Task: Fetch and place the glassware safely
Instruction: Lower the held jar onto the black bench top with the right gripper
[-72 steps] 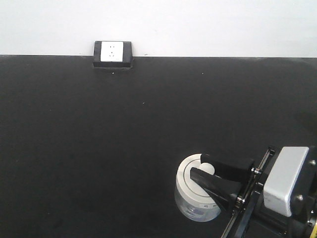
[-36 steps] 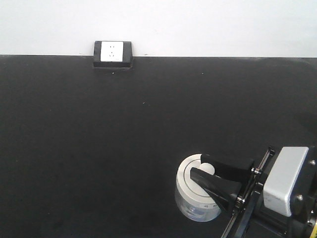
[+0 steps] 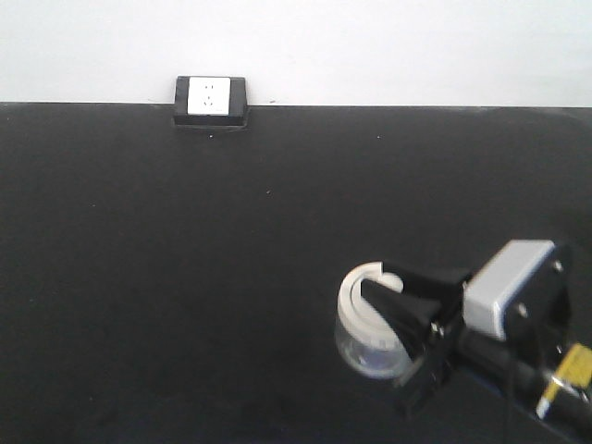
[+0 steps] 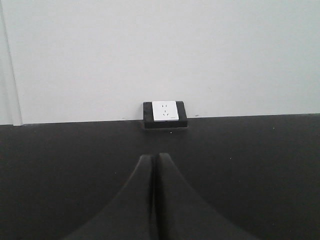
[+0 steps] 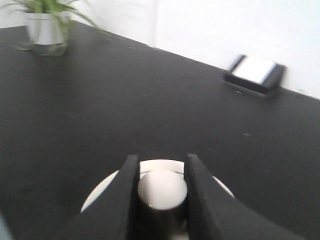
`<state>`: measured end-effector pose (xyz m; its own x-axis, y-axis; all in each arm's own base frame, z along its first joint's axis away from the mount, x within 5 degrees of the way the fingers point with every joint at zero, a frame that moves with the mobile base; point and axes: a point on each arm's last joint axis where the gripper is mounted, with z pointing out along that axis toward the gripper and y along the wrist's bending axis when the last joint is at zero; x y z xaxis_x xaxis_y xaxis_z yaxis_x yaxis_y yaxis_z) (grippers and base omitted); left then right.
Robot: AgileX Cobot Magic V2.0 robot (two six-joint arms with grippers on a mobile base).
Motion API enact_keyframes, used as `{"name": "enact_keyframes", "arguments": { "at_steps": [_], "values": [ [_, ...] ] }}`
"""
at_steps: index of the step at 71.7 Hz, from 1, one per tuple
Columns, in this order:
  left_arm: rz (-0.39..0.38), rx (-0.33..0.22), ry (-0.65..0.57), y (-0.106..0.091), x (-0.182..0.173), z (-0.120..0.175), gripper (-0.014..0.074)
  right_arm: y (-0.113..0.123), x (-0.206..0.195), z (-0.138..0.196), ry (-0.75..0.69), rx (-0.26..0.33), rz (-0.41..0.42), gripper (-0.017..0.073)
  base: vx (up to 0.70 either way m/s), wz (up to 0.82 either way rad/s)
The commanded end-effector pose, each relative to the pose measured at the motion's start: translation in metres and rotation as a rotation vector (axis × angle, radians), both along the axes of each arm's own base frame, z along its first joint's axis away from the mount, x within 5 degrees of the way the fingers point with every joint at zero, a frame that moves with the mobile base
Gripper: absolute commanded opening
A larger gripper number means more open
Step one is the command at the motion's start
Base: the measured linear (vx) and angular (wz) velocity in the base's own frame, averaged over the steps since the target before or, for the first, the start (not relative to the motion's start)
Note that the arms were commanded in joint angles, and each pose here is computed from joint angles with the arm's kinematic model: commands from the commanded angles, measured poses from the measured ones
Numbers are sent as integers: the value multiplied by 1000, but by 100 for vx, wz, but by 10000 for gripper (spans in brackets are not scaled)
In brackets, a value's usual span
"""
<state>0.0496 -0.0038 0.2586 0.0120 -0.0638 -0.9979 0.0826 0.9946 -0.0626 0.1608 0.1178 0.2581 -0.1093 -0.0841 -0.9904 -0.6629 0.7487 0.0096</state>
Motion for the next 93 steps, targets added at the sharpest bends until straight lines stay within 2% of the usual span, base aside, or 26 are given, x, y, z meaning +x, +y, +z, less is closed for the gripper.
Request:
{"name": "enact_keyframes", "arguments": {
  "at_steps": [1, 3, 12, 24, 28, 41, 59, 81, 93],
  "values": [
    [-12, -20, -84, -1, -1, 14, -7, 3, 22, 21, -80, 114, -96, -1, 0, 0],
    [-12, -20, -84, -1, -1, 14, -7, 4, 28, 22, -74, 129, -131, -1, 0, 0],
    [-12, -20, -84, -1, -1, 14, -7, 7, 57, 15, -85, 99, -266, -1, 0, 0],
    [-12, -20, -84, -1, -1, 14, -7, 14, 89, -6, -34, 73, -388, 1, 0, 0],
    [-12, -20, -84, -1, -1, 14, -7, 19, 98, -15, -23, 44, -393, 3, 0, 0],
    [-12, -20, -84, -1, -1, 14, -7, 34, 124, -37, -17, 10, -401, 15, 0, 0],
    [-12, -20, -84, -1, -1, 14, -7, 38, 141, -61, -142, 42, -454, 42, 0, 0],
    [-12, -20, -84, -1, -1, 14, -7, 40, 144, -81, -116, 20, -459, 57, 0, 0],
    [-12, -20, -84, -1, -1, 14, -7, 41, 145, -88, -105, 8, -458, 100, 0, 0]
  ]
}}
